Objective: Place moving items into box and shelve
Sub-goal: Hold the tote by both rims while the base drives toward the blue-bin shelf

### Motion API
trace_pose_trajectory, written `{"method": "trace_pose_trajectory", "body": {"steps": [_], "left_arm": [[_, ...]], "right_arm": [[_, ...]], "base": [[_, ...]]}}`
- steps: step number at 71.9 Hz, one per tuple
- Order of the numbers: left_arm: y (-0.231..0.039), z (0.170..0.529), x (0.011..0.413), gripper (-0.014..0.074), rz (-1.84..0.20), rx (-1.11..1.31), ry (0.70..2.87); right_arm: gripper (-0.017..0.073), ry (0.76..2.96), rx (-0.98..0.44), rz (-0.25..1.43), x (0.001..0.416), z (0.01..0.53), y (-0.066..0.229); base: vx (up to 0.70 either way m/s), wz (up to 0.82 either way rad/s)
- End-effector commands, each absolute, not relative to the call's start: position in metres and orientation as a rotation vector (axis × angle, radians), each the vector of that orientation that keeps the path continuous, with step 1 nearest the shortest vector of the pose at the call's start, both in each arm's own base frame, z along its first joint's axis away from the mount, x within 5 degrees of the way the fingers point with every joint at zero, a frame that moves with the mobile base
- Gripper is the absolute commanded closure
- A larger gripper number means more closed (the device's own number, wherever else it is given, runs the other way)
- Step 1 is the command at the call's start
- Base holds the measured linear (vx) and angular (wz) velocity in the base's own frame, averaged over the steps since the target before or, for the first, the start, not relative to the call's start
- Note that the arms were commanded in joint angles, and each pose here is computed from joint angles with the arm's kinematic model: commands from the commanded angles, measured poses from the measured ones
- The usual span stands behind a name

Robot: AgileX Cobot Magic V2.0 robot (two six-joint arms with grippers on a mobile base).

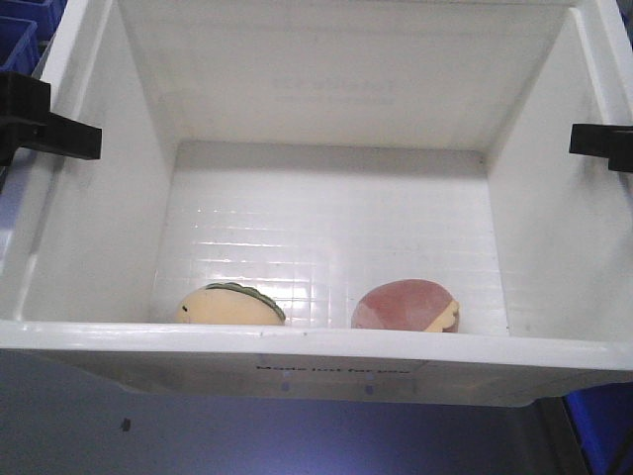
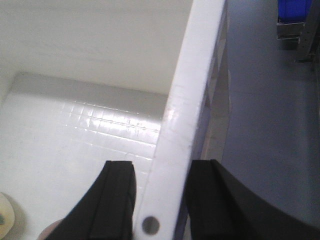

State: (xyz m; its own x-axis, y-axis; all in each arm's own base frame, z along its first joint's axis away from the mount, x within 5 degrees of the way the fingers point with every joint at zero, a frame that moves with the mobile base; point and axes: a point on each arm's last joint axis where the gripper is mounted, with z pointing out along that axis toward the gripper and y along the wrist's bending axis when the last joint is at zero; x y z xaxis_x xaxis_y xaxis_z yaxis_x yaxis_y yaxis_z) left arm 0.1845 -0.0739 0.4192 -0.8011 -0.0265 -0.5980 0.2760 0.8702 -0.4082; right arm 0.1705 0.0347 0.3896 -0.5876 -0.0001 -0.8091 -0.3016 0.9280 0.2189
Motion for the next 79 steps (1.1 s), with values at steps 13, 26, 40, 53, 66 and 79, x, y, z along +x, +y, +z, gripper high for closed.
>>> {"method": "trace_pose_trajectory", "body": {"steps": [13,26,40,53,66,79], "left_arm": [[-0.0777,0.4467,0.1825,0.0594,-0.749,0.156,2.207],[-0.0777,0.4467,0.1825,0.0594,-0.749,0.156,2.207],[-0.0777,0.4467,0.1826,0.0594,-0.749,0.155,2.206],[-0.0777,0.4467,0.1826,0.0594,-0.749,0.155,2.206],[-0.0777,0.4467,0.1826,0.0594,-0.749,0.155,2.206],[-0.0778,0.4466,0.1829,0.0594,-0.749,0.155,2.207]], "right_arm": [[0.0565,1.993,-0.187,0.467,0.1672,0.4167,0.0377],[0.0565,1.993,-0.187,0.467,0.1672,0.4167,0.0377],[0.0565,1.993,-0.187,0.467,0.1672,0.4167,0.0377],[0.0565,1.993,-0.187,0.467,0.1672,0.4167,0.0377],[0.0565,1.993,-0.187,0.467,0.1672,0.4167,0.0377],[0.0565,1.993,-0.187,0.467,0.1672,0.4167,0.0377]], "base": [[0.42,0.17],[0.39,0.16],[0.36,0.14],[0.34,0.16],[0.31,0.23],[0.28,0.35]]}}
